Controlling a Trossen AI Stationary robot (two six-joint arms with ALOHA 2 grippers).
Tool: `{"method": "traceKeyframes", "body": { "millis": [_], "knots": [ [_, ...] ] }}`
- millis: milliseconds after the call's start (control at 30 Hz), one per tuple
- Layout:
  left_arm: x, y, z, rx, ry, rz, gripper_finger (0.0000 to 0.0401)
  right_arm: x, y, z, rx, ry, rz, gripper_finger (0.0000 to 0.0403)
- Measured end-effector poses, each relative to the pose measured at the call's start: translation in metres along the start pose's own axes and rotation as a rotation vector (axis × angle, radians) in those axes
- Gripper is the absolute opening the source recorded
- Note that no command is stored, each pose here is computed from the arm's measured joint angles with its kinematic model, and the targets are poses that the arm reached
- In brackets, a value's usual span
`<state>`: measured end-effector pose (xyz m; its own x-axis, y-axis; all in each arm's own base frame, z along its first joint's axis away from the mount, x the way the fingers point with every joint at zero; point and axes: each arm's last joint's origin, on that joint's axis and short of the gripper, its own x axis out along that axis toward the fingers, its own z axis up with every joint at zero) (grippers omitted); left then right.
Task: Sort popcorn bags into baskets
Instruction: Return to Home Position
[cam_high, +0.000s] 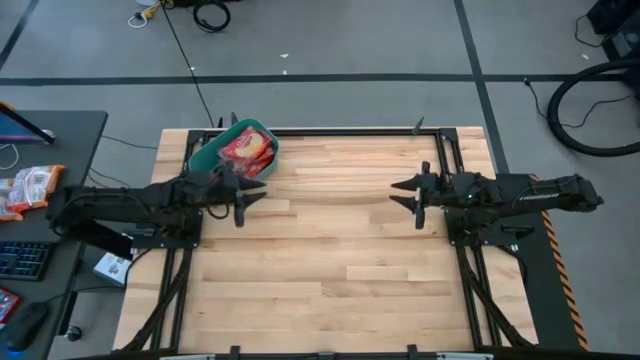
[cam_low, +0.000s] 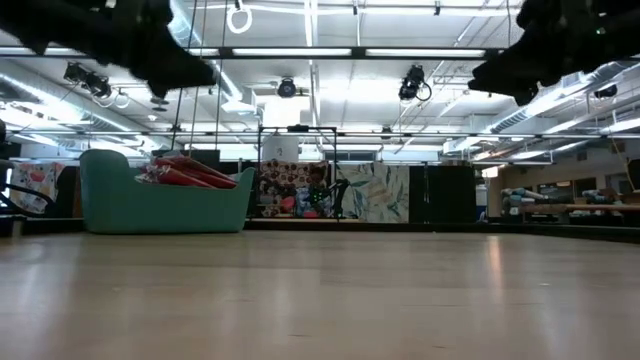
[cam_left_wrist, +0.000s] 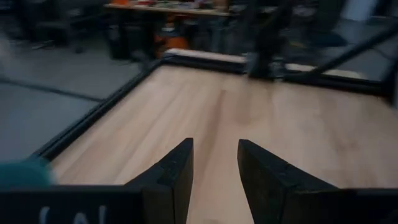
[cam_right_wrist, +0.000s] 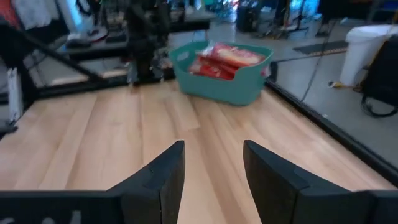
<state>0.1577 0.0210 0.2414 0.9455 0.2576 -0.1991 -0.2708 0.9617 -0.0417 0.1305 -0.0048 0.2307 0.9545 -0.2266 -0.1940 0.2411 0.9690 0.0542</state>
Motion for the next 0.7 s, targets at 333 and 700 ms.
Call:
{"method": "traceKeyframes", "body": {
  "millis": [333,700],
  "knots": [
    [-0.01,0.002,-0.047,-0.07,-0.192,0.093,0.013,-0.016,-0.018,-0.025,0.099,-0.091,-0.081,0.0168],
    [-0.023,0.003,-0.059,-0.016,-0.311,0.079,0.0129,-0.042,-0.027,-0.026,0.156,-0.247,-0.13,0.0166]
  ]
}}
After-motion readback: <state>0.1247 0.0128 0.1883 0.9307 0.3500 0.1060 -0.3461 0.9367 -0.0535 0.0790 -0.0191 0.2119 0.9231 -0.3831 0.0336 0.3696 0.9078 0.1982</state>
